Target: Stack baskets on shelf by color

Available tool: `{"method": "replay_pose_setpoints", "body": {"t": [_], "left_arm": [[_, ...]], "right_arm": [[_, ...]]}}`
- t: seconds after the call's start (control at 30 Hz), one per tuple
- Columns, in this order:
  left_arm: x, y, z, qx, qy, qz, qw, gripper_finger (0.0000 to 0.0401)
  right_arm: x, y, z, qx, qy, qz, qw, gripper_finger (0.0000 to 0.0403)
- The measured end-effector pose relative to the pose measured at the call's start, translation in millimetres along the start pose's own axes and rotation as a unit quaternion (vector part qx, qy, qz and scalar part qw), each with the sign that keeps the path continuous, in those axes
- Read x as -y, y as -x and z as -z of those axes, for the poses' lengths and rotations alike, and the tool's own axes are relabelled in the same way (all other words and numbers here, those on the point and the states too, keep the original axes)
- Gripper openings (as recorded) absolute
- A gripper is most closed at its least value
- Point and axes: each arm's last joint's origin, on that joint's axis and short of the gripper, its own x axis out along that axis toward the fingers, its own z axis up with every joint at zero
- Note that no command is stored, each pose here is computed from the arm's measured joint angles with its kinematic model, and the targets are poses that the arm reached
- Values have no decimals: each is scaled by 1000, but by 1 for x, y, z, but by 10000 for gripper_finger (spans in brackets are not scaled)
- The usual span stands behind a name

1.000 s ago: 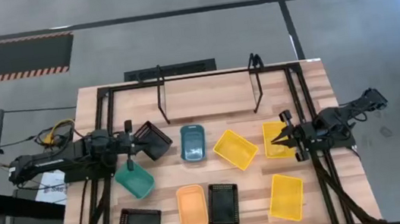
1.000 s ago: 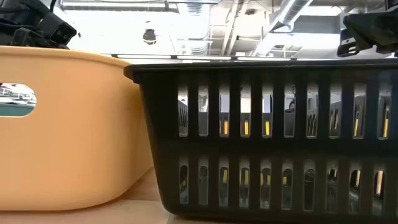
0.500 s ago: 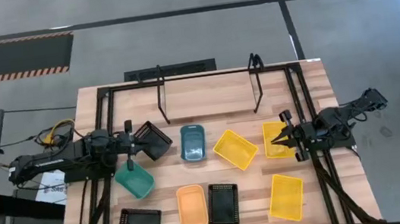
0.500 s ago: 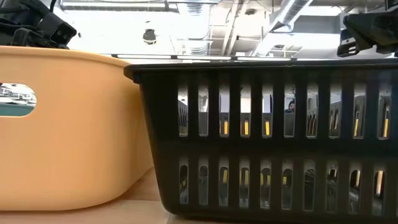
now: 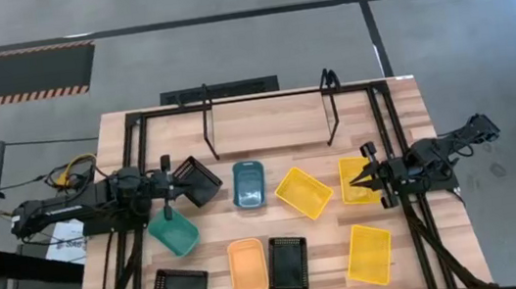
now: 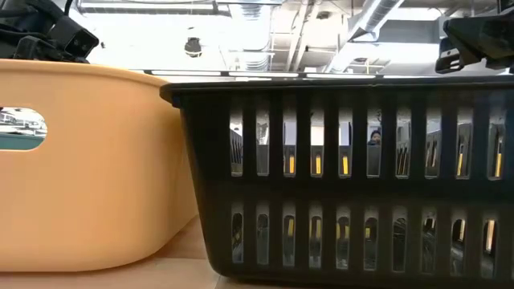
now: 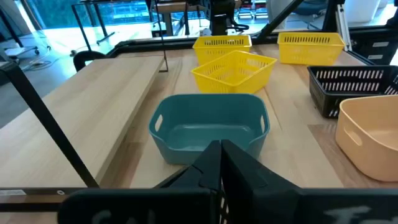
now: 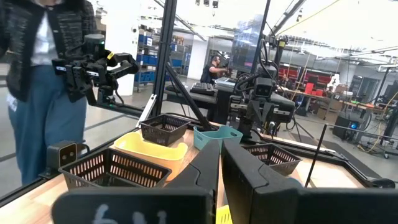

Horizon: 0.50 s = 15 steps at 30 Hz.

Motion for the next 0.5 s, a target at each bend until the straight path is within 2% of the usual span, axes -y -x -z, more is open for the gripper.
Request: {"method": "replay_pose_setpoints", "body": {"t": [0.43,0.5], "left_arm": [[0,0,0,0,-1,0,1000,0],[0,0,0,-1,-27,-5,1000,0]], "right_arm": [[0,0,0,0,0,0,1000,43],[0,0,0,0,0,0,1000,43]]}}
